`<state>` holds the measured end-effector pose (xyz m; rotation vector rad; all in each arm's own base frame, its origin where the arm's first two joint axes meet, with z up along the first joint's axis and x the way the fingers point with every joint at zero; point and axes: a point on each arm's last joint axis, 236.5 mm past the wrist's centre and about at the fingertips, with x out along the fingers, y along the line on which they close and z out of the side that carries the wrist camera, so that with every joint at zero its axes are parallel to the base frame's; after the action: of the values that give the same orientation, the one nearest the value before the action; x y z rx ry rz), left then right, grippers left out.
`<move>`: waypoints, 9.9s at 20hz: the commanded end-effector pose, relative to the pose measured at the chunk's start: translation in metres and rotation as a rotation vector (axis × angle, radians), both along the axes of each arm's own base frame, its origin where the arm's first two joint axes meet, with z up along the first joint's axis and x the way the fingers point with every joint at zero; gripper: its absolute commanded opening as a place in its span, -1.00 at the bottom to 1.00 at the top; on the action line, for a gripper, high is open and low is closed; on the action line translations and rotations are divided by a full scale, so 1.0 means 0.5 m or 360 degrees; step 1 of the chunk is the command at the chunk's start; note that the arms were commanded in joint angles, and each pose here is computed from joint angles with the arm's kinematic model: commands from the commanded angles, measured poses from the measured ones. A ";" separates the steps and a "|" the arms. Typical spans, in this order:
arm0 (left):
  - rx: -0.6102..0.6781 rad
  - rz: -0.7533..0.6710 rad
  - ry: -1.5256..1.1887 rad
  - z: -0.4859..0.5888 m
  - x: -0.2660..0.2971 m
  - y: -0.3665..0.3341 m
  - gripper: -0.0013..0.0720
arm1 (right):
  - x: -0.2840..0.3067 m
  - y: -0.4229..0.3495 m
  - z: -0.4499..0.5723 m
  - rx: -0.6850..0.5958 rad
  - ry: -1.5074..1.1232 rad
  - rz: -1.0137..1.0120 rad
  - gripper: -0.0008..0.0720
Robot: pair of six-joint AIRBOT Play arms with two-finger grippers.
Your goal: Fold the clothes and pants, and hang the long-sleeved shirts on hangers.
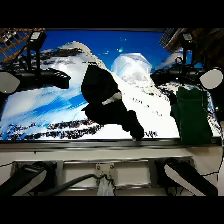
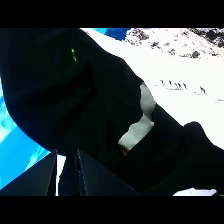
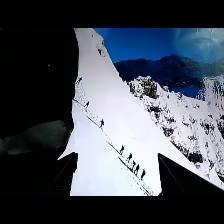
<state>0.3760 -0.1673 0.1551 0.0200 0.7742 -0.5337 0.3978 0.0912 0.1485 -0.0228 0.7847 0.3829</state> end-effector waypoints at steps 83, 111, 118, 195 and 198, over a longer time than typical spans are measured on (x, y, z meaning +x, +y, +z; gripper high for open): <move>-0.0397 0.0414 -0.0854 0.360 -0.064 0.190 -0.96 | -0.287 0.237 0.174 0.0220 -0.0683 0.0474 -0.91; -0.0251 0.0819 0.0042 -0.125 0.148 0.338 -0.96 | 0.046 0.128 -0.230 0.0104 0.0013 -0.0171 -0.90; -0.0819 0.0939 0.0480 -0.309 0.222 0.260 0.91 | 0.133 0.075 -0.227 0.0293 0.0333 -0.0343 0.58; -0.0424 0.1013 0.0421 -0.250 0.023 0.410 -0.96 | 0.103 0.300 -0.338 0.0550 0.0858 0.0009 0.30; -0.0424 0.1015 0.0419 -0.250 0.024 0.411 -0.96 | 0.090 0.330 -0.369 0.0511 0.0915 0.0060 0.29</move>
<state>0.3876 0.0373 0.0304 -0.5375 0.9071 -0.0267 0.4493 0.2437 -0.0243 0.4223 1.2339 0.5256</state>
